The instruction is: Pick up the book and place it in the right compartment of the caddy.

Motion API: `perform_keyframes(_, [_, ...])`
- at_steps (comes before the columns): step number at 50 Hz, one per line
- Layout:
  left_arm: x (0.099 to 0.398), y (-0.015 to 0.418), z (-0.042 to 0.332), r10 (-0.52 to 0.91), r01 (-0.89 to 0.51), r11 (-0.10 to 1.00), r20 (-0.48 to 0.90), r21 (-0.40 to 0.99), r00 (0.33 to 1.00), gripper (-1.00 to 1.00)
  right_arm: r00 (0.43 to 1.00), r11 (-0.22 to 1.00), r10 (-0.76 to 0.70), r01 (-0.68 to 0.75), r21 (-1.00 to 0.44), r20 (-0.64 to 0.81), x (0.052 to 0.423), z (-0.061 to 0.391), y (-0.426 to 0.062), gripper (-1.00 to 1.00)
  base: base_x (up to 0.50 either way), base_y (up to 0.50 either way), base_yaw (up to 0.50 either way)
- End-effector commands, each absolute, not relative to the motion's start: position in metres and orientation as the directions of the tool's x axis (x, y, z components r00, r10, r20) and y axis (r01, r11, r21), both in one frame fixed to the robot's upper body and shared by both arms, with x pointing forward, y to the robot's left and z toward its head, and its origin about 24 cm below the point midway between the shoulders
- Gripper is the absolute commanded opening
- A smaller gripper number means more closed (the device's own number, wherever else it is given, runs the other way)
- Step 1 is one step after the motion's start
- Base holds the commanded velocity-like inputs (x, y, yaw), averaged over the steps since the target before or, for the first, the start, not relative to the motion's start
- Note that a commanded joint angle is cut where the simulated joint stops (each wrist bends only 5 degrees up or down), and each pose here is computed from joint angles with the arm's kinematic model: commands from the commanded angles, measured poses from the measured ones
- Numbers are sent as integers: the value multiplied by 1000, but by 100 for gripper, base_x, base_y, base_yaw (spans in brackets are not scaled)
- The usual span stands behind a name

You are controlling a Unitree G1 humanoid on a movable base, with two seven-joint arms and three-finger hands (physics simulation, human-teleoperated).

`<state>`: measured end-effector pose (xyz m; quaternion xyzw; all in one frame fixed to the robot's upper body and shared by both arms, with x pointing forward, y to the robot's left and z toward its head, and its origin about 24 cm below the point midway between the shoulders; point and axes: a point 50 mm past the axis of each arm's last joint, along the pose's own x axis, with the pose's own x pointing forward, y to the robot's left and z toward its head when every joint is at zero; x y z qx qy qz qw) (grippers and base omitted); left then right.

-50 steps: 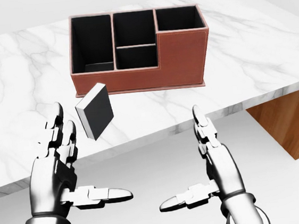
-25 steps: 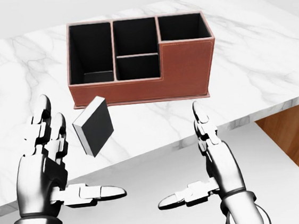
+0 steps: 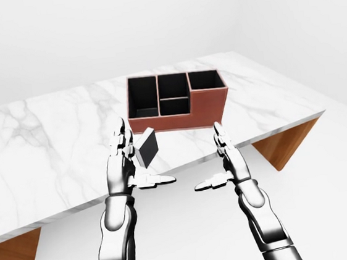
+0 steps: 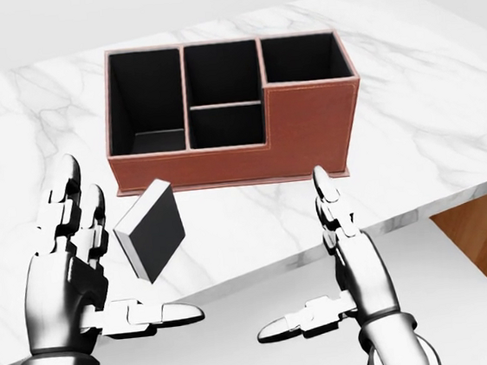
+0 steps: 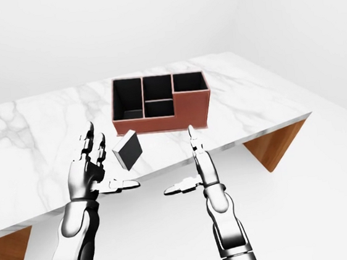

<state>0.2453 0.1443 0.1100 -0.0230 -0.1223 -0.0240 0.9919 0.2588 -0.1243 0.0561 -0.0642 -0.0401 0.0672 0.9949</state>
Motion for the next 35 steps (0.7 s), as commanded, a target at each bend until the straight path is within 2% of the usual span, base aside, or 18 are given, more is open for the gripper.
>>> perform_keyframes(1, [246,144,109,-43,54,998,239,-40,970,100,988,983,139,-130,-131,67,259,54,-124,100,15,-4,0])
perform_keyframes(28, [244,145,113,-41,54,998,257,-41,965,100,985,981,150,-138,-133,83,257,60,-121,100,19,-5,0])
perform_keyframes(35, [237,149,137,-33,38,999,358,-6,933,100,975,985,140,-120,-123,173,256,89,-125,100,22,-6,0])
